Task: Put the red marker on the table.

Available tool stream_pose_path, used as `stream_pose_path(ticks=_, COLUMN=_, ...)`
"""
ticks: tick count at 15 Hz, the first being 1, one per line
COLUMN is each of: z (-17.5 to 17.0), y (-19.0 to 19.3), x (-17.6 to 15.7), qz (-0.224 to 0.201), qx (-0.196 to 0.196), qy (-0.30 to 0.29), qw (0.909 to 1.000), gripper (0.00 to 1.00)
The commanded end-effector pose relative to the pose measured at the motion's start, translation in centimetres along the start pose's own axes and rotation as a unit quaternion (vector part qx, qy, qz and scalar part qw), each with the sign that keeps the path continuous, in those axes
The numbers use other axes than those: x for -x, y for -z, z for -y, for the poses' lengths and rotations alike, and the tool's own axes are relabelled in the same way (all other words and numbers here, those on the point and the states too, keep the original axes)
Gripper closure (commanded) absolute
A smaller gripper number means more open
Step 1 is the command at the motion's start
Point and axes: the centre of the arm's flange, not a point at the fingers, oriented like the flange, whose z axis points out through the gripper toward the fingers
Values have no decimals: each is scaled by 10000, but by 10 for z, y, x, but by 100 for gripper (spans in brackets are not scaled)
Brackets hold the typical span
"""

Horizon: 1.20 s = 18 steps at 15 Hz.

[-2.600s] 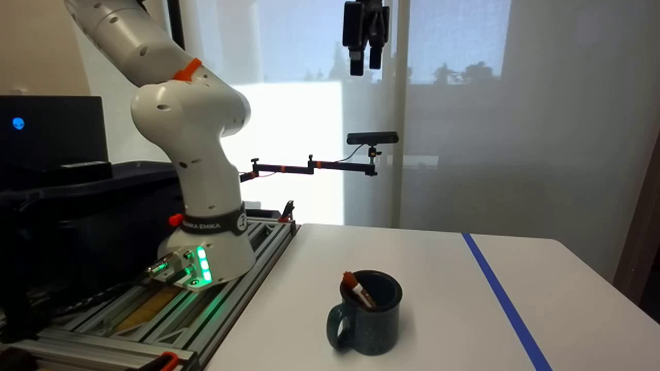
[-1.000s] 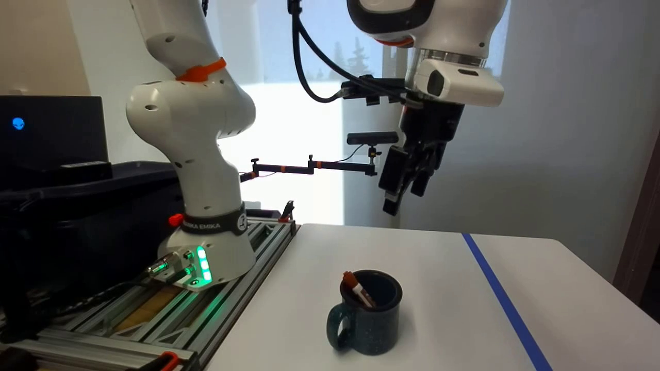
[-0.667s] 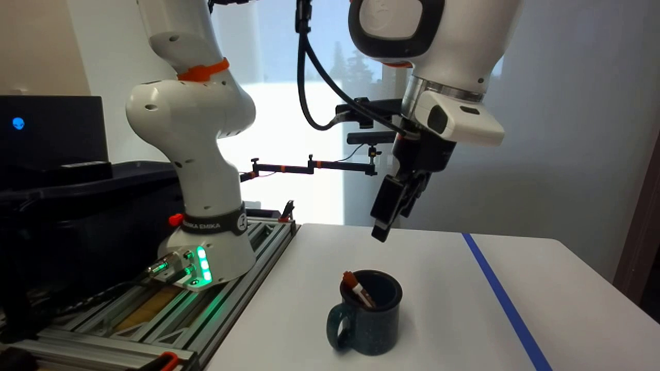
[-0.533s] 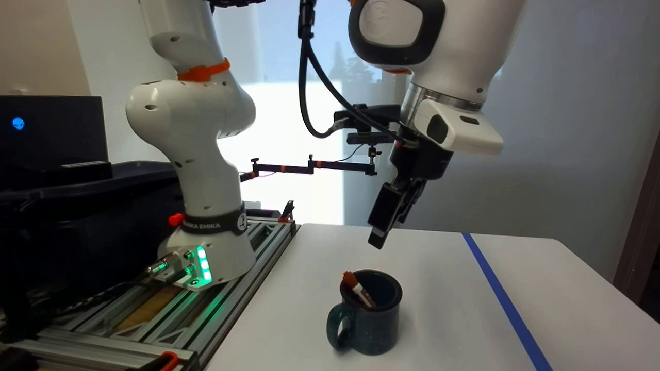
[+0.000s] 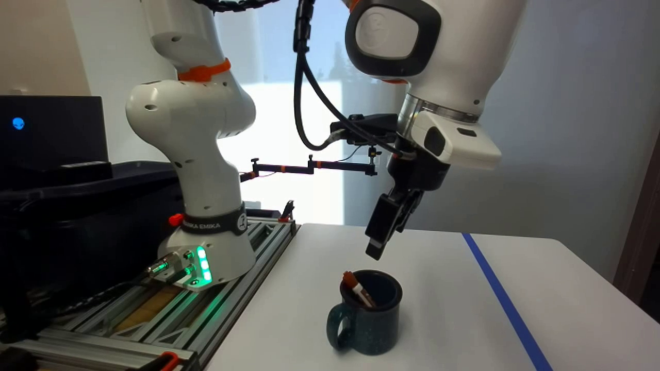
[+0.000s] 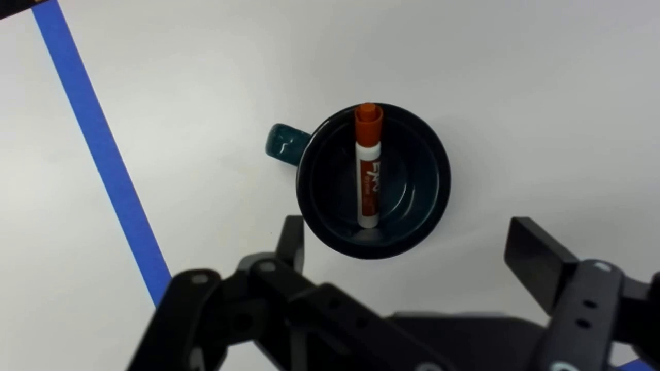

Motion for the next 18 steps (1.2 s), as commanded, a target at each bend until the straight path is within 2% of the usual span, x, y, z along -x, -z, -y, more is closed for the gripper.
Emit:
stream_pose_path(ticks=1, z=-1, y=-9, x=-1, qz=75, qx=-2, qy=-34, qw=10000, gripper=0)
stream_pose_path(ticks=13, z=-4, y=-51, x=-14, qz=337, qx=69, qy=201, qw=9992, gripper=0)
stream_pose_path(ticks=14, z=-4, y=-53, x=-15, qz=360, qx=57, qy=286, qw=9989, gripper=7)
stream_pose_path(ticks=15, z=-4, y=-56, x=-16, qz=363, qx=40, qy=371, qw=9986, gripper=22)
stream_pose_path(ticks=16, z=-4, y=-57, x=-16, qz=378, qx=32, qy=416, qw=9984, gripper=31)
stream_pose_path(ticks=17, z=-4, y=-59, x=-17, qz=396, qx=4, qy=488, qw=9980, gripper=31)
stream_pose_path(ticks=18, z=-4, y=-61, x=-17, qz=408, qx=-25, qy=564, qw=9976, gripper=38)
